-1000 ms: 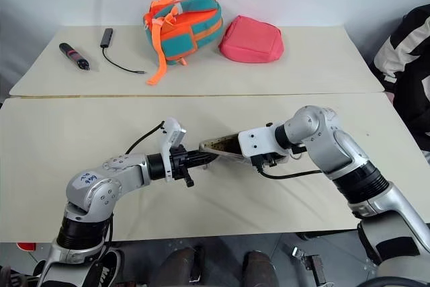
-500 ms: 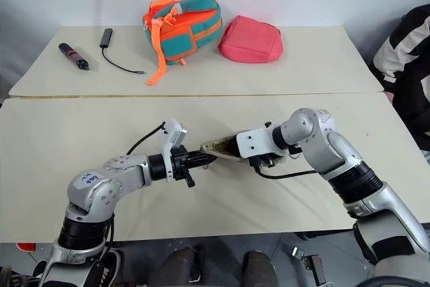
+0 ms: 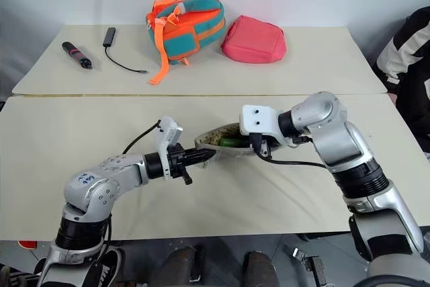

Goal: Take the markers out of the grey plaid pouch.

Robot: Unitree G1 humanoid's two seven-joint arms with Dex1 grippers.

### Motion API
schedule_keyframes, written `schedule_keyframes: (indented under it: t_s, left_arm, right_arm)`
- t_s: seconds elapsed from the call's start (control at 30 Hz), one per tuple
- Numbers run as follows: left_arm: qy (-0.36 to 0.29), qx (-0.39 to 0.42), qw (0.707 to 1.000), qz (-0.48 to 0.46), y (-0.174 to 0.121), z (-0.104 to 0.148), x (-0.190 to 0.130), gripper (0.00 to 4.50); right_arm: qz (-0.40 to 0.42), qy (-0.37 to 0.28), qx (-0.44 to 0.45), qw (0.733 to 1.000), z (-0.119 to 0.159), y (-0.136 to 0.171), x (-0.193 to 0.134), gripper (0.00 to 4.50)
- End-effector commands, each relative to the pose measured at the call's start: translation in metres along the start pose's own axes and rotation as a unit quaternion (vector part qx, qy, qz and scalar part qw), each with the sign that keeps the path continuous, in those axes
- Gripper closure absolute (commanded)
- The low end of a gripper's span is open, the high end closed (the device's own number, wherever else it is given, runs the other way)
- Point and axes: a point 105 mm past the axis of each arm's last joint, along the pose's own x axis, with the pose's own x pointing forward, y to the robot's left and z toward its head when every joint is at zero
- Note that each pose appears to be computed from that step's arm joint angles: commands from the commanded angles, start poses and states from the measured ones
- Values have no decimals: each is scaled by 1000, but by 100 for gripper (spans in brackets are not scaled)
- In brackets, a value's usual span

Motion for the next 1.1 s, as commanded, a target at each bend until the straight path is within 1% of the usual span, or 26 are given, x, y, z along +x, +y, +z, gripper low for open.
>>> schedule_keyframes:
  t_s: [0.03, 0.17, 0.23, 0.33, 0.37, 0.47, 0.53, 0.63, 0.7, 0.77, 0.8, 0.83, 0.87, 0.9, 0.93, 1.0, 1.03, 1.1]
  left_arm:
    - [-16, 19, 1000, 10, 3, 7, -3, 450]
    - [-14, 28, 999, 22, 7, 7, -4, 450]
    - [-11, 31, 999, 21, 7, 5, -4, 450]
    - [-6, 39, 999, 22, 8, 4, -4, 450]
    - [-7, 44, 999, 25, 9, 5, -5, 450]
    - [-21, 53, 997, 47, 17, 13, -9, 450]
    - [-33, 63, 994, 87, 33, 20, -16, 450]
    - [-52, 80, 986, 134, 53, 32, -28, 450]
    - [-64, 80, 983, 151, 60, 37, -35, 450]
    - [-69, 80, 981, 160, 65, 40, -40, 450]
    - [-72, 74, 981, 164, 67, 40, -42, 450]
    - [-72, 68, 981, 167, 70, 38, -44, 450]
    - [-72, 65, 981, 167, 70, 36, -45, 450]
    - [-71, 64, 981, 167, 71, 35, -45, 450]
    - [-68, 65, 983, 160, 69, 34, -44, 450]
    - [-66, 66, 984, 152, 65, 33, -41, 450]
    - [-66, 65, 985, 146, 63, 33, -39, 450]
    - [-65, 67, 986, 138, 59, 34, -37, 450]
  right_arm:
    - [-18, -75, -7, 997, 28, -5, -15, 408]
    - [-18, -107, 7, 994, 35, -3, -19, 408]
    - [-27, -145, 13, 989, 45, -6, -20, 408]
    - [-61, -216, 20, 974, 68, -18, -29, 408]
    - [-77, -230, 21, 970, 73, -23, -34, 408]
    - [-130, -260, 18, 957, 83, -40, -53, 408]
    - [-164, -270, 24, 949, 84, -51, -67, 408]
    - [-194, -225, 10, 955, 68, -57, -79, 408]
    - [-201, -176, -1, 964, 49, -56, -80, 408]
    - [-205, -146, -1, 968, 34, -54, -82, 408]
    - [-208, -117, -4, 971, 22, -53, -82, 408]
    - [-204, -51, -23, 977, -1, -48, -79, 408]
    - [-195, 27, -42, 980, -32, -41, -74, 408]
    - [-181, 78, -58, 979, -53, -34, -71, 408]
    - [-173, 101, -55, 978, -69, -28, -67, 408]
    - [-165, 137, -69, 974, -91, -21, -60, 408]
    - [-163, 151, -79, 972, -100, -19, -57, 408]
    - [-167, 157, -86, 970, -107, -18, -52, 408]
